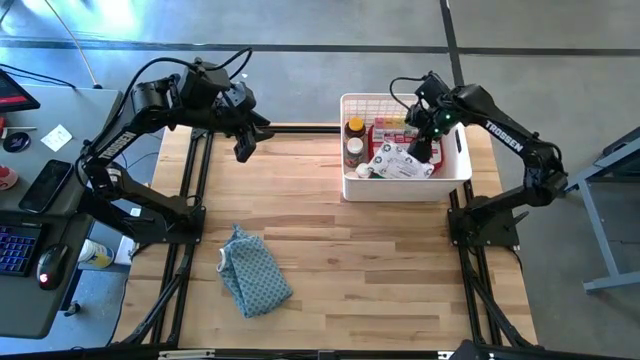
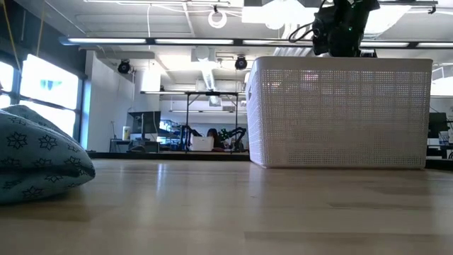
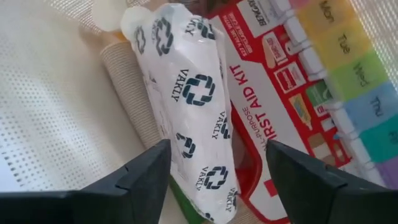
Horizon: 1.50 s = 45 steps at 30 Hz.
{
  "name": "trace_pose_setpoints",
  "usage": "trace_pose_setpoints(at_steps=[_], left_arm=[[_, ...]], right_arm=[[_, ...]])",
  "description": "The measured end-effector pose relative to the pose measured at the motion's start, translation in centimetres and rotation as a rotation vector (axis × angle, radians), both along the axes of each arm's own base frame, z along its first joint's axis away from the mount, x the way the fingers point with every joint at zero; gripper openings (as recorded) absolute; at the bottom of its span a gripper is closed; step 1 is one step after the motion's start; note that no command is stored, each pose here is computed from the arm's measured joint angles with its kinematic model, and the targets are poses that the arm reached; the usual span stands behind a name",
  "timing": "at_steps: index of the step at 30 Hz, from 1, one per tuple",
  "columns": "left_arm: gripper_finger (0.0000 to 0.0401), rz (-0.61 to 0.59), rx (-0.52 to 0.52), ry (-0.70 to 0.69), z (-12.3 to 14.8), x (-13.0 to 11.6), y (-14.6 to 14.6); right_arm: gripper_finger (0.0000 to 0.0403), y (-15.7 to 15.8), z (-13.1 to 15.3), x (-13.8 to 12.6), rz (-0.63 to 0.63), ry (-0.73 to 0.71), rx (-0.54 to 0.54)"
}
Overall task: Pick & place medical supplies in basket/bin
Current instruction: Put the white mailer bag into the white bin
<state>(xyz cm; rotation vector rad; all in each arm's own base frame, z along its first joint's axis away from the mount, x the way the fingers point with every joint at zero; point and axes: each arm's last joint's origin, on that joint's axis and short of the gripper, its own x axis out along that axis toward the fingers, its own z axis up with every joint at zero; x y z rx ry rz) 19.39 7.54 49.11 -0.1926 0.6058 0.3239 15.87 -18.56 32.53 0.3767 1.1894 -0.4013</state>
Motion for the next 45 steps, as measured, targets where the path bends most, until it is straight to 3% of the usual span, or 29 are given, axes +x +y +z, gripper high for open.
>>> trace_pose_setpoints(at_steps=[12,21,37,42,45], left_arm=[[0.0204,-0.081,0.010,-0.147,1.3,0.3,-0.2],[0.0204,-0.093,0.019,-0.184,1.6,0.5,-0.1],[0.0204,0.033,0.047,-0.180,1.7,0.4,0.2],[0.0204,0.061,0.039,-0.183,1.7,0.4,0.3],[0.0204,0.066,0.039,-0.183,1.7,0.4,0.3]], right_arm=[[0.0293,-2.1,-2.6,1.8,0.134,0.053,0.023],[0.0294,-3.0,-4.8,2.2,0.174,0.032,0.195],[0.0291,-3.5,-5.4,2.3,0.238,0.007,0.213],[0.0274,-3.1,-5.3,2.4,0.251,-0.092,0.310],[0.0269,-2.7,-5.1,2.4,0.246,-0.070,0.321]])
